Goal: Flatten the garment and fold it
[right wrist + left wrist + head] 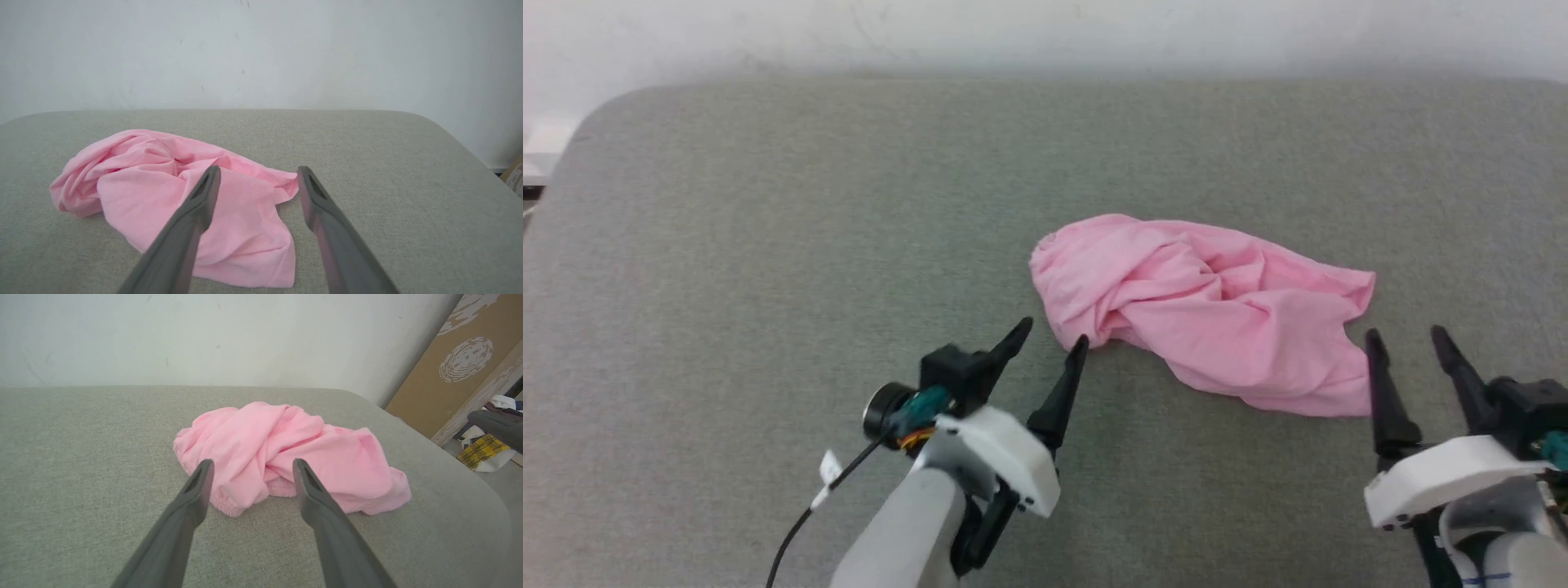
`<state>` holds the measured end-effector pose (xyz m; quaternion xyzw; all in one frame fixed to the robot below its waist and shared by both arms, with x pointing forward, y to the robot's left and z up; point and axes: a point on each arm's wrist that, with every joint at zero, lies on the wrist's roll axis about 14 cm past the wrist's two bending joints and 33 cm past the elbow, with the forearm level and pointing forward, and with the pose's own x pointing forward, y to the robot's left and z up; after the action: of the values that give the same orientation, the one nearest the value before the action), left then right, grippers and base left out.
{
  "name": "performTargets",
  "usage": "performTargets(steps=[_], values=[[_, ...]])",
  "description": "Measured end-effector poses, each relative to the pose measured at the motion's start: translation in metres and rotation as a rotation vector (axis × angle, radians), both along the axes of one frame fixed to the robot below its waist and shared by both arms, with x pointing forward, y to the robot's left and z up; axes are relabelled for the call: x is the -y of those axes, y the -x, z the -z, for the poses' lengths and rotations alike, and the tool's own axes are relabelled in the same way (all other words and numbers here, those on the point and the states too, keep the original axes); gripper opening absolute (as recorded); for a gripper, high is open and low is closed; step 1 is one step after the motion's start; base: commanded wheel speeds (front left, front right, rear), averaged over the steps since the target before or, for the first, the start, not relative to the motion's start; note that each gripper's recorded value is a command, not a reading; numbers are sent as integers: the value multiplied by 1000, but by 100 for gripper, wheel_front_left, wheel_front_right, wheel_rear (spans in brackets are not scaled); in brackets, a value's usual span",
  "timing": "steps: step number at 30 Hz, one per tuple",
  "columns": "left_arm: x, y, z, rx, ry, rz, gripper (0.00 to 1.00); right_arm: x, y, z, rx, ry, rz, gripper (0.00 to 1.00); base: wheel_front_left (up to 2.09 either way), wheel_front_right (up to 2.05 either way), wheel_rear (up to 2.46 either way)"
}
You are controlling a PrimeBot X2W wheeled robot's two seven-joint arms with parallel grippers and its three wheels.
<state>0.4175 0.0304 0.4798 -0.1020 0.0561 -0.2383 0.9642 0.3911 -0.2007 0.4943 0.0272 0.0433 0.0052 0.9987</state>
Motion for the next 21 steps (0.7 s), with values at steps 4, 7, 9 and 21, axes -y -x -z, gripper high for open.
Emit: performTargets(steps=[4,7,9,21], values=[[18,-14,26,-121,-66,53,100,-7,-4,9,-26,-8,-18,100,0,0,0],[22,-22,52,-229,-130,58,100,-3,-7,13,-32,-10,-6,100,0,0,0],[22,-28,64,-276,-165,45,100,1,-7,18,-40,-11,5,100,0,0,0],[0,-49,66,-259,-89,-88,0,4,-9,35,-69,-43,21,100,0,0,0]])
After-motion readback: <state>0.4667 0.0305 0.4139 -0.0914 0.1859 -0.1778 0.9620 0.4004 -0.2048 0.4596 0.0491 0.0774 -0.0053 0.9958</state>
